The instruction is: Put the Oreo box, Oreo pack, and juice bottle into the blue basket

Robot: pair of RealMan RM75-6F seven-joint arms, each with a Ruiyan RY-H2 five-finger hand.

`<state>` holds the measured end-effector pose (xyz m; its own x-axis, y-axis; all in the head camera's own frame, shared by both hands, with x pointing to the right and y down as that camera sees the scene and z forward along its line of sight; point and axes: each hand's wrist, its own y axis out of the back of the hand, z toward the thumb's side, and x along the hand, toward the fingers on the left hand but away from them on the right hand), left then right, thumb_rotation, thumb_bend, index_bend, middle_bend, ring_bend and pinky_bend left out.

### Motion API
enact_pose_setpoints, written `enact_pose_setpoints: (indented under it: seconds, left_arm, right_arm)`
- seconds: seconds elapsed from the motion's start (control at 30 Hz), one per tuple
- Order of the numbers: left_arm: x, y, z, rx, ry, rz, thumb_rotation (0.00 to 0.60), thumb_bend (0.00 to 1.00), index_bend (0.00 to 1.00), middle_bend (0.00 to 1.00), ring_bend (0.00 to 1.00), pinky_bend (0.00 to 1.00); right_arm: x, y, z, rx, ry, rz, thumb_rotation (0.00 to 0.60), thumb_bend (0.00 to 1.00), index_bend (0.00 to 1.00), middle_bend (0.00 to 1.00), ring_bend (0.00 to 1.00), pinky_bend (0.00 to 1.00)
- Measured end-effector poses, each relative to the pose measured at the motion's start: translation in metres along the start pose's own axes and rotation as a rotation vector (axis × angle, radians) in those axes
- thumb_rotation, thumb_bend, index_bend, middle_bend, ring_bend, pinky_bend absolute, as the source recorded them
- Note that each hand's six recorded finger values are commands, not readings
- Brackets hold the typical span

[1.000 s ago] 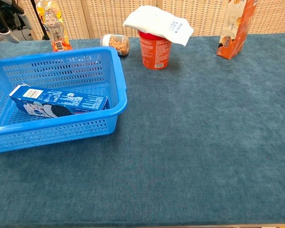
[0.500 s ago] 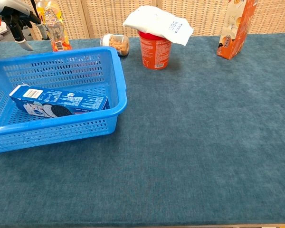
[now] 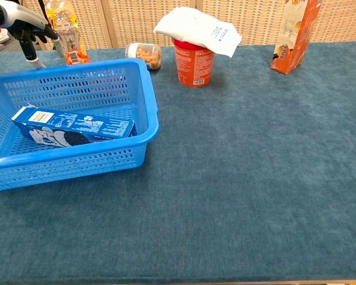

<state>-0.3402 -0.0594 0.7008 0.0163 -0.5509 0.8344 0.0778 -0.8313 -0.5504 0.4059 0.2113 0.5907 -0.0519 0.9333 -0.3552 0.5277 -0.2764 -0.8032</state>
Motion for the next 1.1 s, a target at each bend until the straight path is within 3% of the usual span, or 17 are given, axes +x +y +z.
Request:
enact_pose_setpoints:
  seconds: [0.83, 1.1]
  left_arm:
    - [0.014, -0.022, 0.007, 0.045, -0.005, -0.032, 0.6, 0.3, 0.27, 0.0, 0.0, 0.04]
    - [0.014, -0.011, 0.004, 0.046, 0.003, -0.009, 0.6, 0.3, 0.27, 0.0, 0.0, 0.04]
  right_arm:
    - [0.0, 0.002, -0.002, -0.007, -0.005, -0.004, 0.6, 0.23, 0.0, 0.0, 0.0, 0.46]
    - [0.0, 0.001, -0.002, -0.011, -0.004, -0.003, 0.6, 0.23, 0.0, 0.0, 0.0, 0.46]
